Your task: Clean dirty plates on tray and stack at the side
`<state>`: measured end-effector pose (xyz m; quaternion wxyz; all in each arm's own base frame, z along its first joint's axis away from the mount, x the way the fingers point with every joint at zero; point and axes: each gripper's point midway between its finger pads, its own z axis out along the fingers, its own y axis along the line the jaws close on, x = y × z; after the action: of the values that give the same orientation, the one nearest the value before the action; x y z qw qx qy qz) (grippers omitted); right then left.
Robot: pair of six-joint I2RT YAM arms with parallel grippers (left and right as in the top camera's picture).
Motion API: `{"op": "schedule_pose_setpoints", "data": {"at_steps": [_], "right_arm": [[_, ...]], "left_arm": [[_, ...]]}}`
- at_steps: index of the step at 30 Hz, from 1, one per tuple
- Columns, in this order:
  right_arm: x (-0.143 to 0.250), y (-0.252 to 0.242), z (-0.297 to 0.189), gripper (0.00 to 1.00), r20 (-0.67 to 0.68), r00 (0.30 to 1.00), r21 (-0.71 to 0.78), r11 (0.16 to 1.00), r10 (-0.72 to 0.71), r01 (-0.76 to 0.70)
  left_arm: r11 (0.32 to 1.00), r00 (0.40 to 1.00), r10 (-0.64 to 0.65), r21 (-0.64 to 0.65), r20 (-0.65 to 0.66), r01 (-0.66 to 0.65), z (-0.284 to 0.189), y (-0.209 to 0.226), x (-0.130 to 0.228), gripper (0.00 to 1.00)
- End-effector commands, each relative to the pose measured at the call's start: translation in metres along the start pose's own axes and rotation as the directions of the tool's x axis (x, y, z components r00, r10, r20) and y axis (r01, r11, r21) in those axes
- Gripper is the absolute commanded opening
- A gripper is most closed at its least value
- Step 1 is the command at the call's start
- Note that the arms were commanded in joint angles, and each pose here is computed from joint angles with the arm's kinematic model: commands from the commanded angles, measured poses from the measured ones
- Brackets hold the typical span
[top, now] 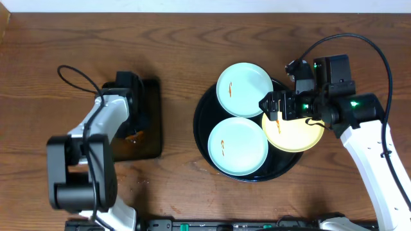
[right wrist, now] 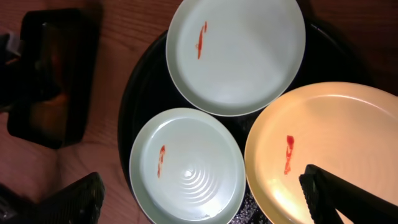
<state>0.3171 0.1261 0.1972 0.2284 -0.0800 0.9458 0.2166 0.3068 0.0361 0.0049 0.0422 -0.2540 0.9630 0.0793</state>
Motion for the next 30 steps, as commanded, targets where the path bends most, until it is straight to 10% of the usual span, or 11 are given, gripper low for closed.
{"op": "schedule_pose_setpoints", "data": {"at_steps": [1,3,10,13,15,30], "right_arm": [[-0.006,0.004,-0.003,0.99,0.016,1.000,-0.001,1.000,-0.015,0.015],[-0.007,0.005,-0.003,0.99,0.021,1.000,-0.001,1.000,-0.016,0.017],[-0.008,0.005,-0.003,0.99,0.025,1.000,-0.002,1.000,-0.017,0.017],[-0.009,0.005,-0.003,0.99,0.027,0.999,-0.003,1.000,-0.018,0.018],[-0.009,0.005,-0.003,0.99,0.030,0.999,-0.003,1.000,-0.020,0.020],[-0.009,0.005,-0.003,0.99,0.029,0.999,-0.003,1.000,-0.019,0.019]], "left_arm": [[0.999,0.999,-0.028,-0.018,-0.032,0.028,0.013,0.003,0.005,0.22],[1.000,0.999,-0.018,0.020,-0.040,0.019,0.010,-0.003,0.006,0.08],[0.994,0.999,0.041,0.104,0.030,-0.044,-0.032,-0.007,-0.001,0.08],[0.990,0.995,0.053,0.125,0.086,-0.063,-0.053,-0.005,-0.005,0.51],[0.989,0.990,0.067,0.125,0.122,-0.082,-0.062,-0.002,-0.008,0.59],[0.997,0.989,0.071,0.003,0.127,-0.072,-0.003,-0.002,-0.028,0.49]]}}
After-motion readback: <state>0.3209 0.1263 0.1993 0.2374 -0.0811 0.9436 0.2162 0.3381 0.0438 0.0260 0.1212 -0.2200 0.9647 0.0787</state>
